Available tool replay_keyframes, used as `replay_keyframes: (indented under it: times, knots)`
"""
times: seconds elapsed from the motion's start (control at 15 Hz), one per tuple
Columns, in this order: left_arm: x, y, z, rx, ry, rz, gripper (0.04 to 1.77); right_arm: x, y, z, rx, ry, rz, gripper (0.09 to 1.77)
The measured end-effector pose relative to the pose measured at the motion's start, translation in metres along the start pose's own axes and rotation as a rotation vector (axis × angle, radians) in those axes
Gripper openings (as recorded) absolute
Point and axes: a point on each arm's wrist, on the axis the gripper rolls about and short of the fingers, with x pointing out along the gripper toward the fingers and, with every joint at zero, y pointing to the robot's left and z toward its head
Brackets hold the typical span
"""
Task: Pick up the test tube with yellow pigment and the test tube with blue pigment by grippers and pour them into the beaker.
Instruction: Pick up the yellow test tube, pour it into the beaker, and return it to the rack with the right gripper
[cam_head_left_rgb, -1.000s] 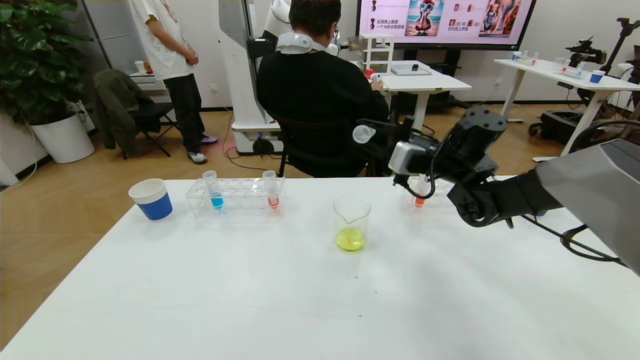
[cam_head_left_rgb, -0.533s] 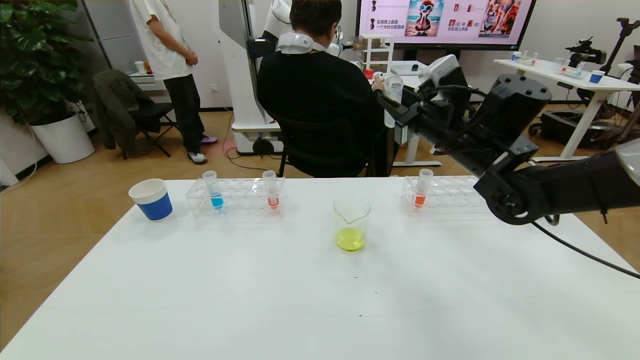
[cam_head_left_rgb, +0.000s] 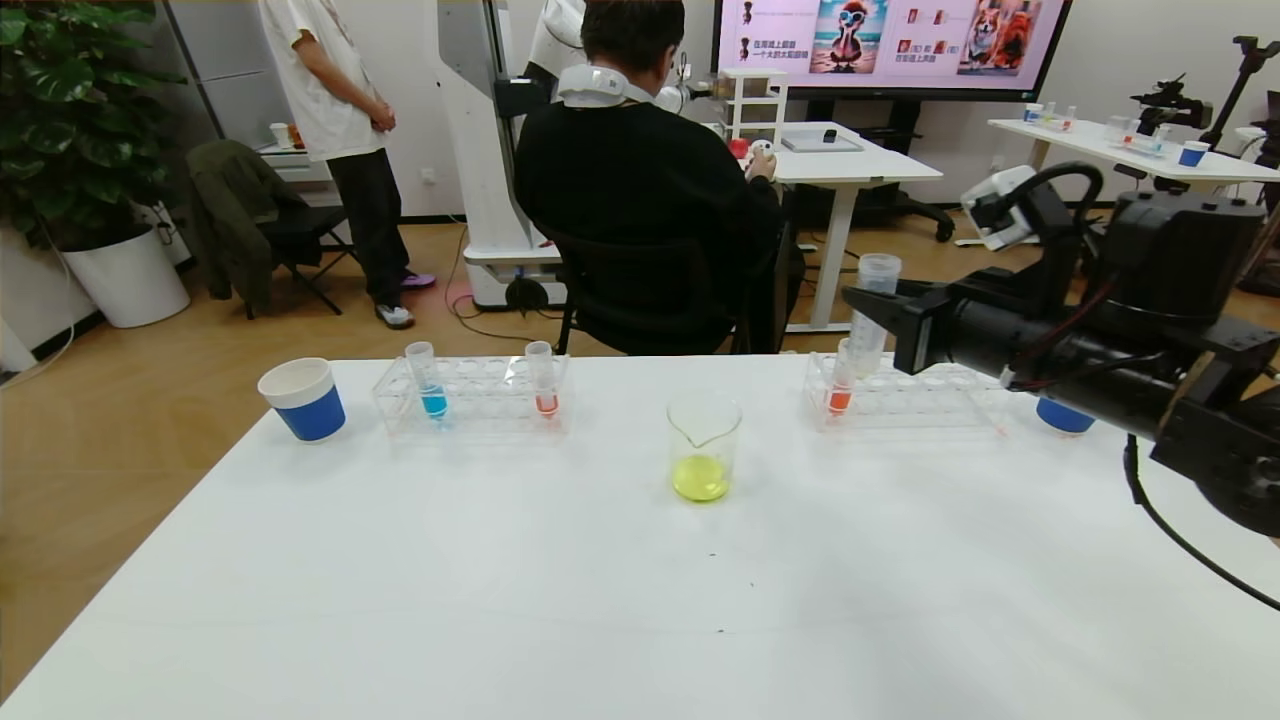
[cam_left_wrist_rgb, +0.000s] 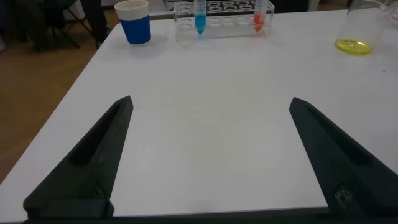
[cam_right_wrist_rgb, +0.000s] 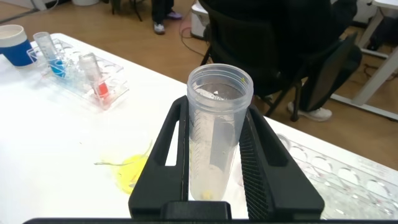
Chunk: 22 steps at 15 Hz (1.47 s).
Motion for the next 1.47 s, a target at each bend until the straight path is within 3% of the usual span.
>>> replay_keyframes:
  times: [0.2, 0.47, 0.67, 0.87, 1.2, 1.47]
  knots:
    - [0.0, 0.0, 0.0, 0.0, 0.0, -0.001, 1.75, -0.023, -0.045, 0.0, 0.006, -0.002, -0.061, 0.49]
    - [0.0, 0.0, 0.0, 0.0, 0.0, 0.0, 1.75, -0.054, -0.117, -0.003, 0.016, -0.006, -0.201, 0.49]
    - [0.0, 0.0, 0.0, 0.0, 0.0, 0.0, 1.75, -0.059, -0.17, -0.005, 0.01, -0.014, -0.324, 0.49]
    - [0.0, 0.0, 0.0, 0.0, 0.0, 0.0, 1.75, -0.053, -0.215, -0.016, -0.014, -0.001, -0.402, 0.49]
    - [0.0, 0.0, 0.0, 0.0, 0.0, 0.0, 1.75, -0.036, -0.263, -0.045, -0.034, 0.025, -0.513, 0.49]
    - [0.0, 0.0, 0.0, 0.0, 0.0, 0.0, 1.75, -0.022, -0.283, -0.062, -0.026, 0.032, -0.52, 0.49]
